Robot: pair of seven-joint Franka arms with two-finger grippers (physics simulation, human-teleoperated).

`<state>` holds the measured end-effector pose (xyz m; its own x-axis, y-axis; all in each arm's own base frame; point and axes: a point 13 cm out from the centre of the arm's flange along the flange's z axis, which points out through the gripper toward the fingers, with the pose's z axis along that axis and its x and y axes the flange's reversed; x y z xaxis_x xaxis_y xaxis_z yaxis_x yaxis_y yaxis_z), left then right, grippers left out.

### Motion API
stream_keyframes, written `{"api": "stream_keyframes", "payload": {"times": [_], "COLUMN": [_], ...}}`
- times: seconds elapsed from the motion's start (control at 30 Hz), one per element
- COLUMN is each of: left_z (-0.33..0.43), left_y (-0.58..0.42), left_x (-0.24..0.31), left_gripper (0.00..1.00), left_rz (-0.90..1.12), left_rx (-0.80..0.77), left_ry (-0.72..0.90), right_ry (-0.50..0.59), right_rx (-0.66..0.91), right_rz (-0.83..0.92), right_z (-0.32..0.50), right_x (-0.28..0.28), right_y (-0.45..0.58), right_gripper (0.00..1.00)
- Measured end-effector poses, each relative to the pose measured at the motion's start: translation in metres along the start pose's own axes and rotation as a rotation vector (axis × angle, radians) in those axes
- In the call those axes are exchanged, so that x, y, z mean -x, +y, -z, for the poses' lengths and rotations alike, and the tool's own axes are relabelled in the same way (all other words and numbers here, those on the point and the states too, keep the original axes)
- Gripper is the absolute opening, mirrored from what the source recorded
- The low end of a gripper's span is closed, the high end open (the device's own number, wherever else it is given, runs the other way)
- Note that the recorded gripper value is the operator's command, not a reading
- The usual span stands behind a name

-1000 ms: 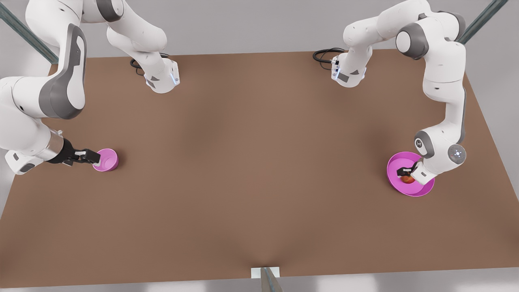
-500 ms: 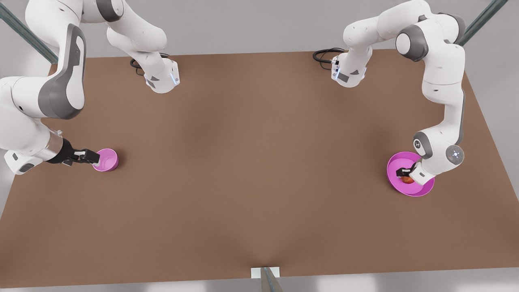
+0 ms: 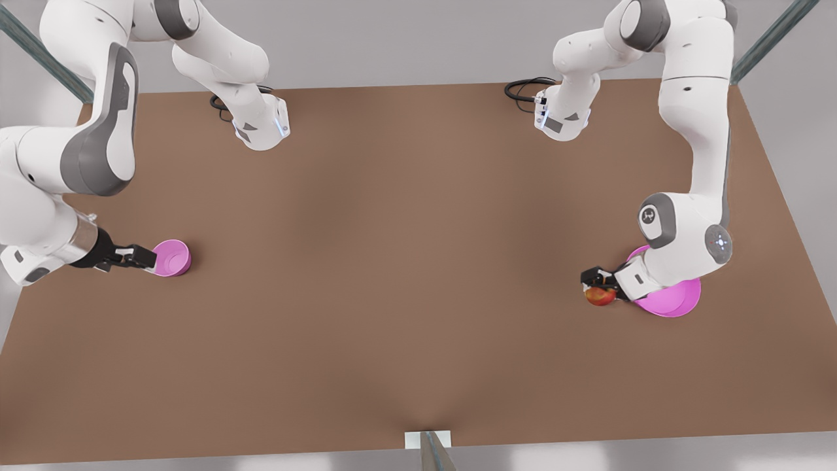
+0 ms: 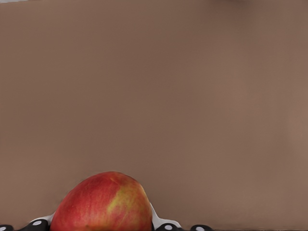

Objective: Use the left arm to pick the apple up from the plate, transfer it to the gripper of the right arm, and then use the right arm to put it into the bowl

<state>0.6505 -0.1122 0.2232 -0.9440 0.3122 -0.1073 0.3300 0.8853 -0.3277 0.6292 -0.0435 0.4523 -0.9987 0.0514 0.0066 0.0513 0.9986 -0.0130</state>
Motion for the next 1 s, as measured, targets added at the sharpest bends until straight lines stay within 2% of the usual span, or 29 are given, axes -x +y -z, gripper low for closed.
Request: {"api": "stream_keyframes", "payload": {"times": [0.07, 0.23, 0.5, 0.6, 0.77, 0.87, 1.0], "left_z": [-0.03, -0.091, -0.119, -0.121, -0.141, -0.15, -0.153], "left_y": [-0.066, -0.234, -0.414, -0.464, -0.515, -0.521, -0.519], "left_x": [0.002, 0.023, 0.093, 0.112, 0.133, 0.14, 0.144], "left_gripper": [0.61, 0.61, 0.61, 0.61, 0.61, 0.61, 0.61], "left_rz": [-0.036, -0.107, -0.209, -0.23, -0.336, -0.414, -0.521], "left_rx": [-0.129, -0.466, -0.828, -0.956, -1.027, -0.996, -0.927], "left_ry": [0.032, -0.014, -0.317, -0.445, -0.643, -0.738, -0.827], "right_ry": [-0.006, -0.007, -0.001, 0.059, 0.237, 0.332, 0.34], "right_rx": [-0.001, -0.003, 0.038, 0.313, 0.867, 1.093, 1.207], "right_rz": [0.005, 0.004, 0.004, -0.016, -0.152, -0.235, -0.305], "right_z": [0.003, 0.003, -0.001, -0.05, -0.159, -0.189, -0.196], "right_x": [0.001, 0.001, 0.003, 0.022, 0.053, 0.03, -0.01], "right_y": [0.004, 0.004, 0.015, 0.079, 0.196, 0.224, 0.23], "right_gripper": [1.0, 1.0, 1.0, 1.0, 1.0, 1.0, 1.0]}}
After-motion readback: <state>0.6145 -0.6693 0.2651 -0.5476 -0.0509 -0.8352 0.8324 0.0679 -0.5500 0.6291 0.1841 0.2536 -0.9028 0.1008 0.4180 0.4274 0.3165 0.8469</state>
